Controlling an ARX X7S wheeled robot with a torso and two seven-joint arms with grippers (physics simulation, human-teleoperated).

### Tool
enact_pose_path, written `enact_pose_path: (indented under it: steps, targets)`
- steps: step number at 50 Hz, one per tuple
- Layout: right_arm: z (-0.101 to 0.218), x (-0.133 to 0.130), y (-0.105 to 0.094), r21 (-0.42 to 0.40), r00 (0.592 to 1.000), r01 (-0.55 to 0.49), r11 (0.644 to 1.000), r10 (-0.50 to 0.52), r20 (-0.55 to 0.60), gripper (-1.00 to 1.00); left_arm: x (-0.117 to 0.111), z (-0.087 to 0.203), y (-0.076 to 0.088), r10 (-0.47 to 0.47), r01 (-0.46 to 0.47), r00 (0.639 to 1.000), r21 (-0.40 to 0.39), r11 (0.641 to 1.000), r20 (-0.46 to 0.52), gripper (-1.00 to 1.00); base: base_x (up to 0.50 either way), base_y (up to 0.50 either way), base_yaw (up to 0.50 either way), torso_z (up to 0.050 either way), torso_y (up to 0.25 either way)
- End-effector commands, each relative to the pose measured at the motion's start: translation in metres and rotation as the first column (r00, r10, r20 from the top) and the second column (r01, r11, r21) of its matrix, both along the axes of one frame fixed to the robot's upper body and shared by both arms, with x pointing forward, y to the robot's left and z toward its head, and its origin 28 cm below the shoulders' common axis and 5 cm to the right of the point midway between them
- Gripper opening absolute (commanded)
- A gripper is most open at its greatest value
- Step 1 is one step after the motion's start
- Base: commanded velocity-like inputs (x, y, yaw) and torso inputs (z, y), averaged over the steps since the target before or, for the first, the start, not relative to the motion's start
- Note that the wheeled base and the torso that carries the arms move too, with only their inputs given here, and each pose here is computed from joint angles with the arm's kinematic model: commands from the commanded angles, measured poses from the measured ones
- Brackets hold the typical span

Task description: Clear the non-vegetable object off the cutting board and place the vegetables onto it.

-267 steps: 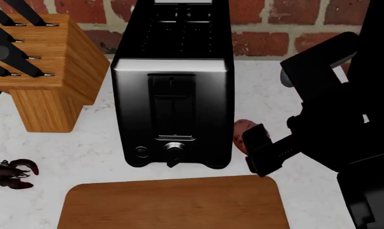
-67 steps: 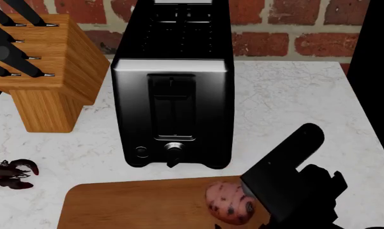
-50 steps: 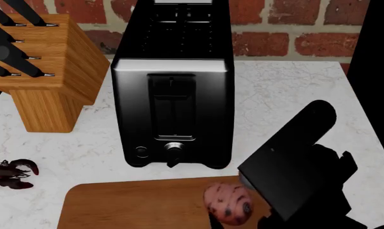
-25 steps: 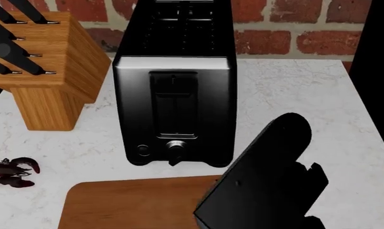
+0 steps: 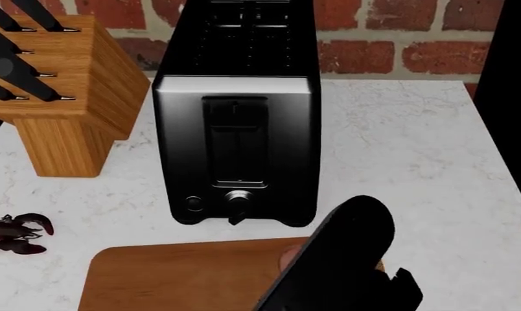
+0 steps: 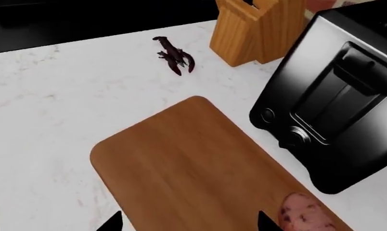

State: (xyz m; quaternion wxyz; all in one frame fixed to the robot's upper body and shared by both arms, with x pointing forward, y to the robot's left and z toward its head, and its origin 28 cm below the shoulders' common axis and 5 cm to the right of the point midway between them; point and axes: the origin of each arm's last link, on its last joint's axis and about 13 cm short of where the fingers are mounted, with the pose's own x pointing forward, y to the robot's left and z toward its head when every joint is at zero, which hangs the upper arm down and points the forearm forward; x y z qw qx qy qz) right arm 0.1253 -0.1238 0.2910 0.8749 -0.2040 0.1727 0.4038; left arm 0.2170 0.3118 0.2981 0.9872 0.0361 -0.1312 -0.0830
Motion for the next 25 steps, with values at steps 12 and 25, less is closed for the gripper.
enact_pose_path:
  steps: [12, 25]
  targets:
    - [0.0134, -0.0417, -0.0214, -0.306, 0.997, 0.072, 0.949, -0.076, 0.002, 1.0, 0.0001, 0.0018, -0.004, -0.043, 0.042, 0.998, 0.009, 0.999, 0.034, 1.0, 0.01, -0.07, -0.04, 0.023, 0.038]
    - [0.0159, -0.0414, -0.0181, -0.335, 0.999, 0.011, 0.942, -0.025, -0.04, 1.0, 0.0, -0.0006, -0.0026, -0.041, 0.04, 0.999, 0.005, 0.999, 0.034, 1.0, 0.0, -0.06, -0.05, 0.018, 0.036]
